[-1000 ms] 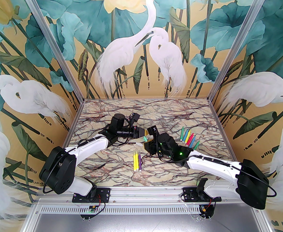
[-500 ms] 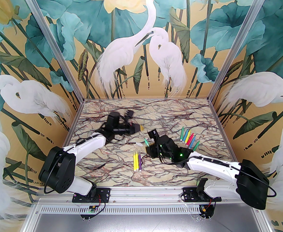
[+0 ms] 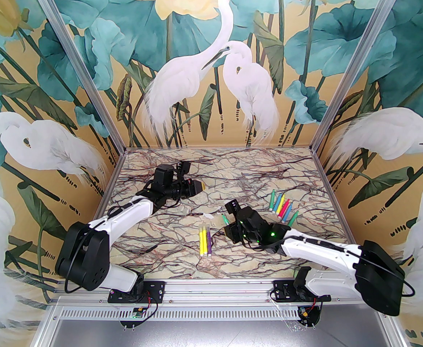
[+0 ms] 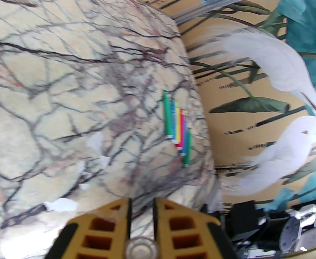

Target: Open the pen caps

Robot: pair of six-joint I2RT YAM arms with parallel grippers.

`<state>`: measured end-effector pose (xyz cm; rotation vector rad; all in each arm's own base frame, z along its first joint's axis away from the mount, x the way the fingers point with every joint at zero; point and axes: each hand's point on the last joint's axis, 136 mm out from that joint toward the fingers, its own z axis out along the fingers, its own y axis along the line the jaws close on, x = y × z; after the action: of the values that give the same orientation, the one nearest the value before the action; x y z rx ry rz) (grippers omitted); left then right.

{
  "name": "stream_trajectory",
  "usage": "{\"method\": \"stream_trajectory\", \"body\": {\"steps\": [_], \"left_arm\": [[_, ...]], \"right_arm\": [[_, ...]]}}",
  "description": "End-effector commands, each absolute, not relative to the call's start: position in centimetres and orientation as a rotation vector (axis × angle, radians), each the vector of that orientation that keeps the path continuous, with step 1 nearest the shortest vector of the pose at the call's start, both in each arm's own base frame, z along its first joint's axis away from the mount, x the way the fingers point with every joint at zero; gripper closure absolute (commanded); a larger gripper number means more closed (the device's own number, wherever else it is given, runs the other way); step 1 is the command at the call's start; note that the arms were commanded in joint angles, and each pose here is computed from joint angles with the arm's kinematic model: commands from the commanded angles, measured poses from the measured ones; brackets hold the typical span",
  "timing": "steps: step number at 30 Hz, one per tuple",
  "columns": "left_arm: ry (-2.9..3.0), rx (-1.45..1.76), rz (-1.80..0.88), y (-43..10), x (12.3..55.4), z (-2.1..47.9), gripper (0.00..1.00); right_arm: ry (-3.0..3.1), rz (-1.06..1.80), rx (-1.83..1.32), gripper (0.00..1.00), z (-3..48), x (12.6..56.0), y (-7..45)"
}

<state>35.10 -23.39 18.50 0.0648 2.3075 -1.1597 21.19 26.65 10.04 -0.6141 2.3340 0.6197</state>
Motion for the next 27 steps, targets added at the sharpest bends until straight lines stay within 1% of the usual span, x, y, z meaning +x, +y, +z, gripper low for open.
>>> {"method": "stream_trajectory", "body": {"steps": [1, 14, 20, 27], "left_arm": [[2.347, 0.062, -0.938, -20.9, 35.5, 18.3, 1.0], [2.479, -0.126, -0.423, -12.5, 35.7, 13.9, 1.0], [2.488, -0.183, -0.322, -10.0, 35.6, 12.8, 1.0], [2.501, -0.279, -0.184, -6.9, 35.1, 11.6, 1.0]], "right_arm": [[2.338, 0.556, -0.55, 1.0, 10.0, 21.7, 25.2], [2.357, 0.409, -0.254, 1.0, 10.4, 24.0, 19.8], [2.359, 0.341, -0.085, 1.0, 10.3, 24.6, 16.5], [2.345, 0.288, 0.039, 0.99, 10.3, 24.3, 13.7]]}}
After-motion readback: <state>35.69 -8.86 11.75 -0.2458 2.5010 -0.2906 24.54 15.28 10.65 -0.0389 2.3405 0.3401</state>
